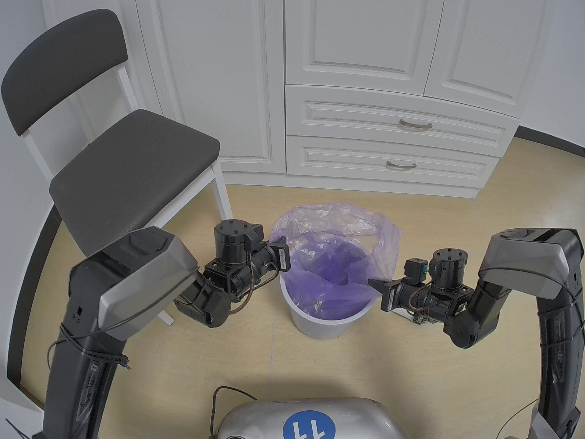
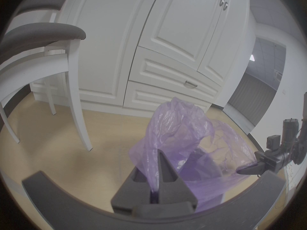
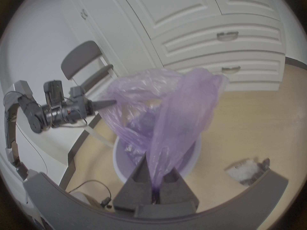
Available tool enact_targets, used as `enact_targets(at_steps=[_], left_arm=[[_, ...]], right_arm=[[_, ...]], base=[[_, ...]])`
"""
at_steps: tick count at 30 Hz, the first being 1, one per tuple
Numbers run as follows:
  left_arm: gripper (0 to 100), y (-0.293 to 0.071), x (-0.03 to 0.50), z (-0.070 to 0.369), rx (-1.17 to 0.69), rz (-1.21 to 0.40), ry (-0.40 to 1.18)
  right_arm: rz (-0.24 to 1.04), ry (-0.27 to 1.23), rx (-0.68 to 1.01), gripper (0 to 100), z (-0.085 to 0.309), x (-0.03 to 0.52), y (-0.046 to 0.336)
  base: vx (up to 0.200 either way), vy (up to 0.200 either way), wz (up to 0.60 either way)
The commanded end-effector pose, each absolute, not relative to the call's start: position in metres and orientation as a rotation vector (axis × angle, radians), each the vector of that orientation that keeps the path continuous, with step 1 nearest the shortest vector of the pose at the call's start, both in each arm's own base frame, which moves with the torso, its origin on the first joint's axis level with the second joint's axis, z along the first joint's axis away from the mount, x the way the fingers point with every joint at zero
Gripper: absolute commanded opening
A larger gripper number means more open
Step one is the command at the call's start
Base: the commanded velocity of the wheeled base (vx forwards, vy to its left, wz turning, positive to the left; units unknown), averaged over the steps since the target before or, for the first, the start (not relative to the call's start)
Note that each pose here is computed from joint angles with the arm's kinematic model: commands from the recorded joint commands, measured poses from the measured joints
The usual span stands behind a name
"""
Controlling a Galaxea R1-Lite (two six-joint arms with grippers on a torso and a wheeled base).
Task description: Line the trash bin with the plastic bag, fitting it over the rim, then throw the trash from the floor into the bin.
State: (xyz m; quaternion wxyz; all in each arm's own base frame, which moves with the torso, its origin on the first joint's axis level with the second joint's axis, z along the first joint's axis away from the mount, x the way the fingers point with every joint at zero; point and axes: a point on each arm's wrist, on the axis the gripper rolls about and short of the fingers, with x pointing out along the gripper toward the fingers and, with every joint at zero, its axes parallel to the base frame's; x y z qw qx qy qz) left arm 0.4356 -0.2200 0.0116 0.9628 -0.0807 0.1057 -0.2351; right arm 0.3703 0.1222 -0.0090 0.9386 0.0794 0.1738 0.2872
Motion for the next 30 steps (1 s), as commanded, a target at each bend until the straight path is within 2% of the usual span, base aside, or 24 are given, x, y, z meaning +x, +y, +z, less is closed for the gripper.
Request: enact_targets(at_steps=[1, 4, 5, 16, 22, 30], left_arm=[[0, -0.193, 0.431, 0.054, -0.145, -0.454, 0.254], [0, -0.189, 0.431, 0.055, -0.141, -0.446, 0.271], [0, -0.189, 0.429, 0.053, -0.132, -0.443, 0.323], [0, -0.175, 0.431, 0.041, -0.062, -0.402, 0.503], [0, -0.167, 0.431, 0.036, -0.021, -0.391, 0.55], [0, -0.169, 0.423, 0.019, 0.044, -0.412, 0.624]], right_arm=[[0.551, 0.444, 0.108, 0, 0.025, 0.357, 0.105], [0.539, 0.494, 0.101, 0, 0.028, 0.355, 0.104], [0.531, 0.538, 0.088, 0, 0.028, 0.354, 0.102], [0.416, 0.58, -0.121, 0, 0.003, 0.355, 0.083], [0.426, 0.634, -0.201, 0, -0.005, 0.348, 0.078], [0.465, 0.723, -0.228, 0, -0.013, 0.336, 0.085]], base=[[0.0, 0.0, 0.0], [0.0, 0.0, 0.0], [0.0, 0.0, 0.0], [0.0, 0.0, 0.0], [0.0, 0.0, 0.0], [0.0, 0.0, 0.0]])
